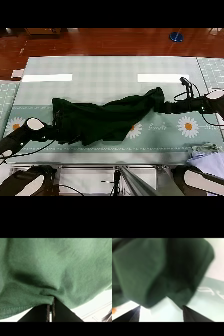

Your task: Fold the shirts.

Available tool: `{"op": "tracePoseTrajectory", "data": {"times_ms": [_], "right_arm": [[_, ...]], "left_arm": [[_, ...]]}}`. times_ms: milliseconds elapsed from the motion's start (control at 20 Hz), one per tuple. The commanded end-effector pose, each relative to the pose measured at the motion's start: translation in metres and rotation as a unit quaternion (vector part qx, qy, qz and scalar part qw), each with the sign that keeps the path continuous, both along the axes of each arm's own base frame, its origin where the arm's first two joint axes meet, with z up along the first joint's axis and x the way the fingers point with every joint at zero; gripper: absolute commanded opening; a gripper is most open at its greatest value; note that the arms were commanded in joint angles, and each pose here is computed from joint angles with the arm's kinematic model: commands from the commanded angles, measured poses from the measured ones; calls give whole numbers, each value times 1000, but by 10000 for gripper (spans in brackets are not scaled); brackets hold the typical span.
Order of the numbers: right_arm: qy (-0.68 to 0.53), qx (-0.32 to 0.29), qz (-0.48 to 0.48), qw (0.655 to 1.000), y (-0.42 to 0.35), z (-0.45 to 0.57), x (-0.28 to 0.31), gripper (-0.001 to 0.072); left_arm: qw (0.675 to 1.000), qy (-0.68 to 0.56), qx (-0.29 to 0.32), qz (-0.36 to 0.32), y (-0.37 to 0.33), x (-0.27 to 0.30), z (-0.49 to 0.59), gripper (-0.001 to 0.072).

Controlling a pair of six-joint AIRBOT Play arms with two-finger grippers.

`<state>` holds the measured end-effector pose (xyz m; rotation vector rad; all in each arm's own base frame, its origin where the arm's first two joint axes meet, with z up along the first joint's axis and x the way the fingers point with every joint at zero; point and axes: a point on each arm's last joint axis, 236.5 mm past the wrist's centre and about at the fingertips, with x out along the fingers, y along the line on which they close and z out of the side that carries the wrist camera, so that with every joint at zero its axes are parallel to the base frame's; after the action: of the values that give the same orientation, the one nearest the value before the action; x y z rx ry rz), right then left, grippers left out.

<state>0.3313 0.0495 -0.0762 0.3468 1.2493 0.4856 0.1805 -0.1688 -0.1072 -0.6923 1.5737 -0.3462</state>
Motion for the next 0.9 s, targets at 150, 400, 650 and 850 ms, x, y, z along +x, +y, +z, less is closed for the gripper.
{"op": "tracePoseTrajectory", "data": {"times_ms": [150,400,650,850], "right_arm": [[10,-22,-49,999,-38,-7,1,575],[19,-17,-58,998,-27,-21,8,574],[50,18,-76,996,5,-45,16,477],[57,17,-67,996,15,-50,15,28]], "left_arm": [[1000,2,-2,0,-1,0,1,24],[1000,2,-2,0,-1,-1,1,25],[1000,2,-2,0,-1,0,1,25],[1000,2,-2,0,-1,0,1,24]]}}
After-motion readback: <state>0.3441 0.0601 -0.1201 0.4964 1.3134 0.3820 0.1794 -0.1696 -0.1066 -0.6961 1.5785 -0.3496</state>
